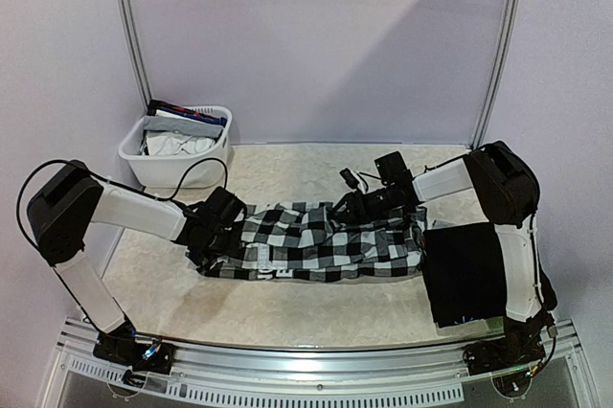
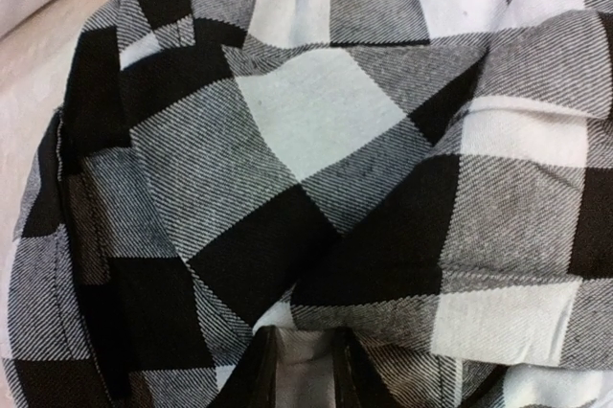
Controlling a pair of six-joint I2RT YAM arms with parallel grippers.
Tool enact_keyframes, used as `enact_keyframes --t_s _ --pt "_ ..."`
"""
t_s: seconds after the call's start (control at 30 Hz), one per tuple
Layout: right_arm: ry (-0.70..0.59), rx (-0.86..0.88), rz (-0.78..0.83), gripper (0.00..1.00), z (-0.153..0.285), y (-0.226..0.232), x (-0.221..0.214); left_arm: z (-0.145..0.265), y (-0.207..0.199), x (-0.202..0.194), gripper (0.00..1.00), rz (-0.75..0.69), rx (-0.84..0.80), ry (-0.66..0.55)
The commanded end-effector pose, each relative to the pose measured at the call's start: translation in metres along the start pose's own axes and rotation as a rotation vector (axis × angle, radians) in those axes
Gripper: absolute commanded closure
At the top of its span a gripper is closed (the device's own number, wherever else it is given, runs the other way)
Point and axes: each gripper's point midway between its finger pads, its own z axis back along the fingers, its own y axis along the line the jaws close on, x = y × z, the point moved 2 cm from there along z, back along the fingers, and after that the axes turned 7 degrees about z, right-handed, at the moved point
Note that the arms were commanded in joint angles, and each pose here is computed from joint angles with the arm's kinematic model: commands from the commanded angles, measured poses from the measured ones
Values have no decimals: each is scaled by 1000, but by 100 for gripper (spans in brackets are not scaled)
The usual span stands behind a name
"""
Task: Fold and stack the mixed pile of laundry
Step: Fold the 1/3-folded shirt at the center of the board, then adjust the rectangle-folded shirt at the center of the board.
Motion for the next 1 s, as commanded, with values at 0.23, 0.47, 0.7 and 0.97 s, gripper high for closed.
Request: enact_keyframes --t_s 0.23,0.47,0.7,0.97 --pt "24 142 85 58 -3 39 -9 -18 9 -30 79 -7 29 102" --pt "12 82 71 76 1 35 -2 -19 8 -31 80 -4 24 105" --pt "24 -111 -9 93 21 17 7 -20 8 -33 81 6 24 109" --pt "32 -388 -1 97 68 20 10 -18 8 -32 82 18 20 102"
